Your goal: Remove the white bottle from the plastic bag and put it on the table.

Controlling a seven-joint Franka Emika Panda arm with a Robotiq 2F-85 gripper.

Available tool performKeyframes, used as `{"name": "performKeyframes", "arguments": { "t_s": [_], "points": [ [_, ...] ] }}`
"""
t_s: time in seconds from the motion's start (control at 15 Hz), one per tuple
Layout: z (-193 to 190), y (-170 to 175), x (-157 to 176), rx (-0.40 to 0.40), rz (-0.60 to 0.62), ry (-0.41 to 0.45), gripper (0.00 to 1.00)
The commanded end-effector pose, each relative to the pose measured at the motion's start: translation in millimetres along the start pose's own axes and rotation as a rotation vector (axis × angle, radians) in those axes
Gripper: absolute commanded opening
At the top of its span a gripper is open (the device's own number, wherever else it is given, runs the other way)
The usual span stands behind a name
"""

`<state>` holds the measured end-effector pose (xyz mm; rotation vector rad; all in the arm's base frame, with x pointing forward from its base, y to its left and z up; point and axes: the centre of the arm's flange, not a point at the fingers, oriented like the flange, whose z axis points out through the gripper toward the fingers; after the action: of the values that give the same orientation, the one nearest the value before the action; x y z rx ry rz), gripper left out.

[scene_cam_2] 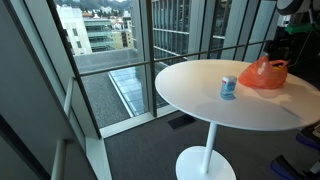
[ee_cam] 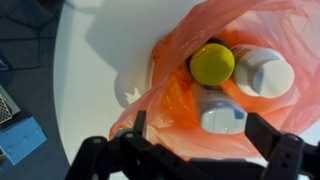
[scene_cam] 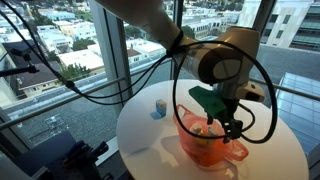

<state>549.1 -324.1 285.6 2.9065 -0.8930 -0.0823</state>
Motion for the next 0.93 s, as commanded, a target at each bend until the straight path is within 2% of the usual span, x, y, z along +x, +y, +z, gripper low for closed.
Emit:
{"name": "performKeyframes", "arguments": {
  "t_s": [0.0, 0.33, 0.87],
  "points": [
    [7.7, -7.2, 19.1, -0.009, 0.040, 0.013, 1.00],
    [17.0, -16.4, 25.1, -0.014, 0.035, 0.005, 1.00],
    [7.8, -29.7, 21.6, -0.004, 0.009, 0.022, 1.00]
  ]
}}
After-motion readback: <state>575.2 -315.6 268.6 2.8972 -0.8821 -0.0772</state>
